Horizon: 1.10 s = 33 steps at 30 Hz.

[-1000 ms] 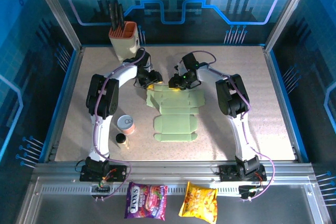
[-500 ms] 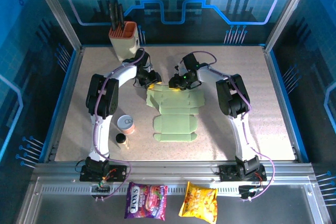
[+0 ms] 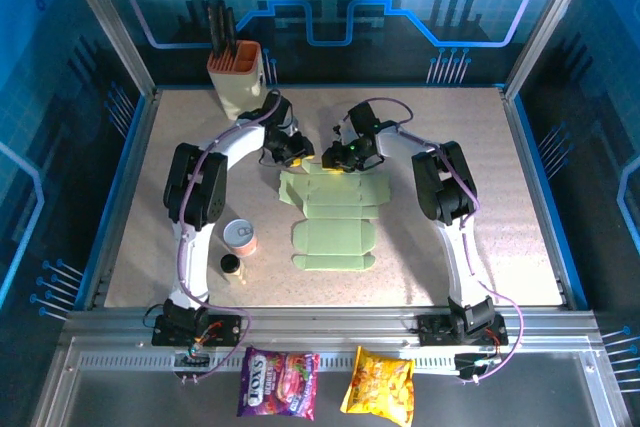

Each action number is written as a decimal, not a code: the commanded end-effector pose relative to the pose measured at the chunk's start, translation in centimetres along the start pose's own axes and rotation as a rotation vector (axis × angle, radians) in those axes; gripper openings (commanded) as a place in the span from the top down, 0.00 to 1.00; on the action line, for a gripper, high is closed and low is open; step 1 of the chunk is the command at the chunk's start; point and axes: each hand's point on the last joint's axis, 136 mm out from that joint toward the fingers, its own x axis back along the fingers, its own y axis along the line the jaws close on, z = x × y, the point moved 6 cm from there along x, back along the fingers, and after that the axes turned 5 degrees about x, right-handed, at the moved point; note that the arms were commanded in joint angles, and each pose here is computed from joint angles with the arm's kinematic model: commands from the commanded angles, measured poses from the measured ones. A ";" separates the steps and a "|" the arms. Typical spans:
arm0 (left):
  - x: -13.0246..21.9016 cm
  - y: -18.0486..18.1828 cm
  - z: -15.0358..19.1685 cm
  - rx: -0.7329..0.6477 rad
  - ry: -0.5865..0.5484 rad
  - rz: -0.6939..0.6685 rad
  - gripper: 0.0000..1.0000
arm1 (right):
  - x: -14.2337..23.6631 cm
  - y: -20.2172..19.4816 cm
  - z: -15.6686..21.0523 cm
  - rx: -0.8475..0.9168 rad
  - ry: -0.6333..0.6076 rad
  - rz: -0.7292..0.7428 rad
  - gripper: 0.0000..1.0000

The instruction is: Fold the paper box

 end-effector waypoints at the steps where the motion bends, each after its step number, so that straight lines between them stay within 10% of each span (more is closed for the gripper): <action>1: 1.4 -2.0 0.3 -0.014 0.000 0.063 0.65 | -0.5 -2.1 2.1 -0.074 0.073 0.068 0.72; 14: -1.1 -2.6 1.3 -0.006 0.048 0.091 0.67 | -0.5 -2.8 2.3 -0.091 0.061 0.053 1.00; 33: -5.7 1.9 2.6 0.064 0.095 -0.014 0.90 | -0.6 -3.1 2.2 -0.107 0.058 0.017 1.00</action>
